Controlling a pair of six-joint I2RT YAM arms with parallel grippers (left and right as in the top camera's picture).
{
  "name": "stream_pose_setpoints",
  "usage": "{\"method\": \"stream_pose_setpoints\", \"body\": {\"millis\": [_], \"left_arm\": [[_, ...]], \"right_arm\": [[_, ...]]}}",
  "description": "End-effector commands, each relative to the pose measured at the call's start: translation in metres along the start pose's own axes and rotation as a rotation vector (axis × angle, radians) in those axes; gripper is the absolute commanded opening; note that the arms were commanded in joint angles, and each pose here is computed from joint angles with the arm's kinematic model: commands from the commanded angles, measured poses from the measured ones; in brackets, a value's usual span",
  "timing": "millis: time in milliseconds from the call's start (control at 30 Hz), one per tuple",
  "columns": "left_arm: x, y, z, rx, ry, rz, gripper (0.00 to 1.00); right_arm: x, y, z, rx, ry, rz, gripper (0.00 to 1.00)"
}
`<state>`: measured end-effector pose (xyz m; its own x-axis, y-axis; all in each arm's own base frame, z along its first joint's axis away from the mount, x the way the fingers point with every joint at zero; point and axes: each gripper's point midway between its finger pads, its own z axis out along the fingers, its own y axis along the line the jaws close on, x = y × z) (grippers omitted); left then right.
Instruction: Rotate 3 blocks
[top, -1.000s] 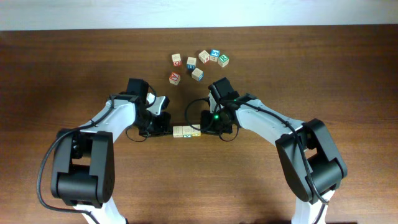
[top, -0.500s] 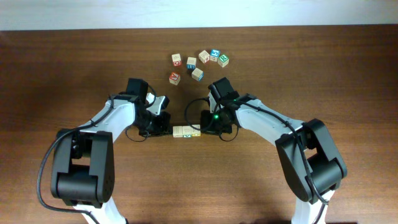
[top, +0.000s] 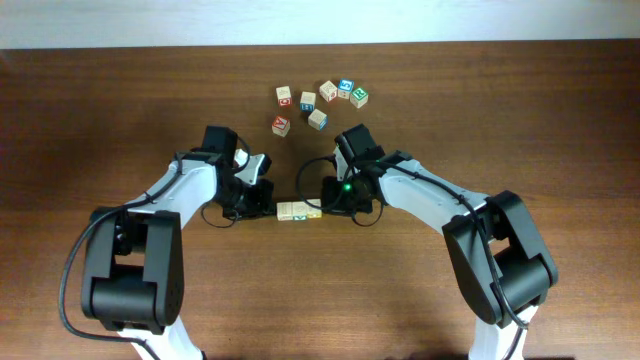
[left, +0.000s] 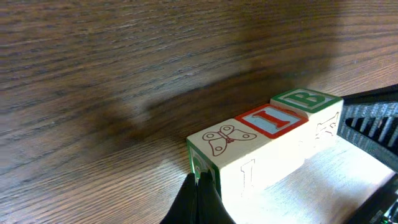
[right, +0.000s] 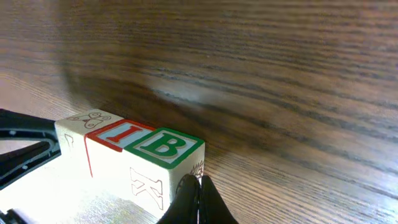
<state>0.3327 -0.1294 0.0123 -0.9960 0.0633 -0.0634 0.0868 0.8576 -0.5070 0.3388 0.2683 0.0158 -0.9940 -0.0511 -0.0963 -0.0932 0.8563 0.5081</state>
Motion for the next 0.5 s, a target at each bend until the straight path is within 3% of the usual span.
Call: {"method": "stream_pose_setpoints", "body": {"millis": [0, 467], "left_arm": [[0.004, -0.005, 0.005, 0.037, 0.017, -0.01, 0.0], [0.004, -0.005, 0.005, 0.037, 0.017, -0.01, 0.0]], "right_arm": [[0.009, 0.015, 0.006, -0.071, 0.04, -0.043, 0.04], [0.007, 0.042, -0.002, -0.177, 0.029, -0.115, 0.04]]}}
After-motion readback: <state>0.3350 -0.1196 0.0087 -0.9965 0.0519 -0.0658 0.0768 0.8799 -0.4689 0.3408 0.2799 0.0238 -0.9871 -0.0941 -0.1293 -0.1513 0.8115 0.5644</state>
